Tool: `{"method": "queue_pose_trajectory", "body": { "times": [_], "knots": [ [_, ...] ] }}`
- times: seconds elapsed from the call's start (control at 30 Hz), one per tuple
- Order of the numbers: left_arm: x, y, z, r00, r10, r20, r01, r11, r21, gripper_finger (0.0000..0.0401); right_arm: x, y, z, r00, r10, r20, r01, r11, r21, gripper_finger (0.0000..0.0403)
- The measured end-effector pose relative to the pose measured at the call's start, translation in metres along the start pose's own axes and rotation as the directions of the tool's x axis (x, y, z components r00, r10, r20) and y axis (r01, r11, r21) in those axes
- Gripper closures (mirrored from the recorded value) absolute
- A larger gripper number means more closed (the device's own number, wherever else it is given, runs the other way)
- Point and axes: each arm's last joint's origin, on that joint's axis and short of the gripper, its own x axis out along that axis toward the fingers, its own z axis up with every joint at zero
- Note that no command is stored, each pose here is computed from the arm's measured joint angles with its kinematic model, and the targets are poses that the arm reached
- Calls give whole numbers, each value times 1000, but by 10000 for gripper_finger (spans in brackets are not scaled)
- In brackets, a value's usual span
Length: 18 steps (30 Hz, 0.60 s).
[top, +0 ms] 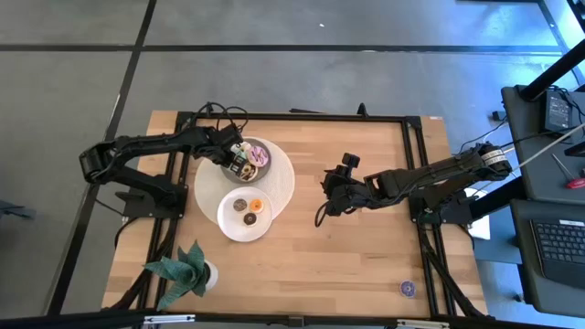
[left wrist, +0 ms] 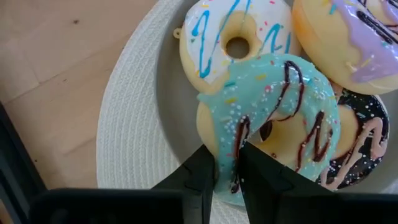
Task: Pick & Place donuts
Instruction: Put the big green donut on the gray plate
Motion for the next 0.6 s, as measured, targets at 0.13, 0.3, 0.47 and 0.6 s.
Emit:
{"method": "queue_pose_trajectory", "body": {
  "times": [0.13, 0.3, 0.47, 0.6],
  "knots": [
    [0, 0, 0, 1000, 1, 0, -1, 1000, 0, 320, 0, 0, 0, 1000, 0, 0, 0, 1000, 0, 228],
    [0, 0, 0, 1000, 1, -2, -1, 1000, -16, 284, 0, 0, 0, 1000, 0, 0, 0, 1000, 0, 228],
    [0, 1, 0, 1000, 22, 12, -22, 1000, -18, 250, 0, 0, 0, 1000, 0, 0, 0, 1000, 0, 228],
    [0, 1, 0, 1000, 24, 12, -24, 1000, -17, 232, 0, 0, 0, 1000, 0, 0, 0, 1000, 0, 228]
  ]
}}
